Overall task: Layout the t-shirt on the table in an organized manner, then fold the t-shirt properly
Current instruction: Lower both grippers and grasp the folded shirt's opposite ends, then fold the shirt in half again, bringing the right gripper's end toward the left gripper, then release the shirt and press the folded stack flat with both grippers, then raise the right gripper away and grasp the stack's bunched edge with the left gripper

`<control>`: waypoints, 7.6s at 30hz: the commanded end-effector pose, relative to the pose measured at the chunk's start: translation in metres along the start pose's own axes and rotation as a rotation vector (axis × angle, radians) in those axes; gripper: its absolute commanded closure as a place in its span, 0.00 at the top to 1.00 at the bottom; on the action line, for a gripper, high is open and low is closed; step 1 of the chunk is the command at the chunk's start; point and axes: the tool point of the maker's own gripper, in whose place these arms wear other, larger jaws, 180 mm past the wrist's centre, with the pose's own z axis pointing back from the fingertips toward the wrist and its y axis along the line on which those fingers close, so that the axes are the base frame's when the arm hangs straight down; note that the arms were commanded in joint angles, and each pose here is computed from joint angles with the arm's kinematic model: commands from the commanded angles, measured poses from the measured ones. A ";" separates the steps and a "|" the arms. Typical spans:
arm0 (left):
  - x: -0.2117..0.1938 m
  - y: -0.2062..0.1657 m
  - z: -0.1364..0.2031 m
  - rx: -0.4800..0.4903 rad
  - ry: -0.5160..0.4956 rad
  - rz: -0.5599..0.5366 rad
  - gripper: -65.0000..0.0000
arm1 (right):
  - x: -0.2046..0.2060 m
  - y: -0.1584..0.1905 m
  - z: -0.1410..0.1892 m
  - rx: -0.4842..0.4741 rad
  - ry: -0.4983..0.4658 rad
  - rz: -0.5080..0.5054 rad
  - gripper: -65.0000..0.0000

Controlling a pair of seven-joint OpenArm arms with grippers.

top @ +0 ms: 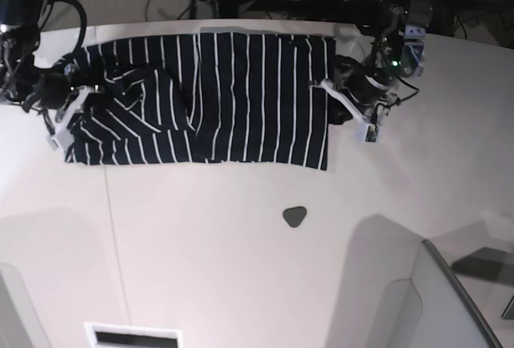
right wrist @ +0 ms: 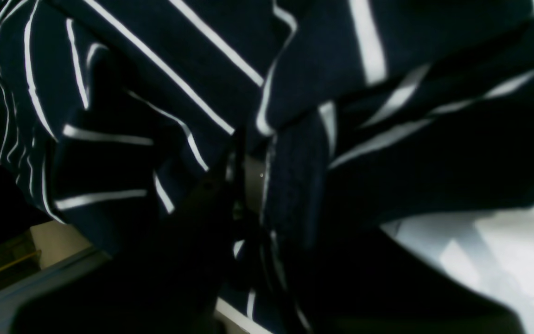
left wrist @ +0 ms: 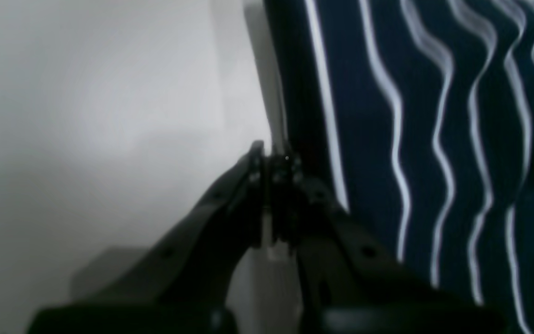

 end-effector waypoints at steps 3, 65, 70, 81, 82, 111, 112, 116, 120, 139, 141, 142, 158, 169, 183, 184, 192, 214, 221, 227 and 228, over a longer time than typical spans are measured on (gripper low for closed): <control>-0.019 -0.008 -0.008 0.001 0.022 -0.005 0.00 | 0.009 0.001 0.009 -0.034 0.011 0.074 0.00; 0.016 -0.114 -0.022 -0.190 -0.033 -0.187 0.00 | 0.023 0.200 -0.010 0.121 0.111 0.261 0.01; 0.017 -0.116 -0.023 -0.193 -0.037 -0.186 0.00 | 0.025 0.204 -0.011 0.126 0.108 0.231 0.01; 0.017 -0.110 -0.022 -0.185 -0.034 -0.197 0.00 | 0.010 0.206 -0.039 0.171 0.199 0.145 0.01; 0.017 -0.110 -0.022 -0.185 -0.034 -0.197 0.00 | 0.010 0.208 -0.039 0.175 0.197 0.144 0.01; 0.070 0.014 0.058 0.129 -0.087 -0.225 0.00 | 0.029 0.242 -0.040 0.222 0.178 0.240 0.67; 0.067 0.028 0.068 0.166 -0.065 -0.227 0.00 | 0.027 0.250 -0.041 0.231 0.187 0.274 0.67; 0.053 0.062 0.100 0.256 -0.015 -0.246 0.00 | 0.019 0.271 -0.043 0.249 0.212 0.356 0.67; 0.036 0.088 0.125 0.327 0.018 -0.236 0.00 | 0.018 0.286 -0.046 0.258 0.231 0.401 0.67; -0.004 0.124 0.156 0.514 0.172 -0.352 0.00 | 0.031 0.310 -0.013 0.147 0.147 0.486 0.67; -0.006 0.124 0.155 0.509 0.172 -0.346 0.00 | 0.038 0.309 0.002 0.143 0.099 0.520 0.67; -0.008 0.124 0.155 0.510 0.179 -0.345 0.00 | 0.041 0.310 0.008 0.144 0.075 0.532 0.67; -0.014 0.108 0.143 0.464 0.163 -0.332 0.00 | 0.070 0.205 -0.009 -0.036 -0.078 0.362 0.00; -0.015 0.075 0.126 0.378 0.110 -0.329 0.00 | 0.087 0.149 -0.035 -0.141 -0.119 0.292 0.00; 0.080 -0.134 0.045 -0.227 -0.190 -0.326 0.00 | 0.105 0.159 0.003 -0.130 -0.224 0.358 0.00; 0.083 -0.138 0.038 -0.245 -0.187 -0.322 0.00 | 0.104 0.154 0.004 -0.140 -0.223 0.347 0.00; 0.047 -0.145 -0.028 -0.290 -0.057 -0.285 0.00 | 0.104 0.138 0.009 -0.167 -0.232 0.303 0.00; 0.022 -0.124 -0.044 -0.220 -0.021 -0.264 0.00 | 0.109 0.093 -0.003 -0.200 -0.217 0.311 0.00; 0.087 -0.131 -0.008 -0.200 -0.214 -0.296 0.00 | 0.123 0.074 0.051 -0.255 -0.355 0.262 0.00; 0.082 -0.097 0.015 -0.097 -0.101 -0.269 0.00 | 0.099 0.038 0.057 -0.326 -0.292 0.237 0.00; 0.079 -0.093 0.017 -0.106 -0.086 -0.227 0.00 | 0.094 0.033 0.056 -0.331 -0.279 0.225 0.00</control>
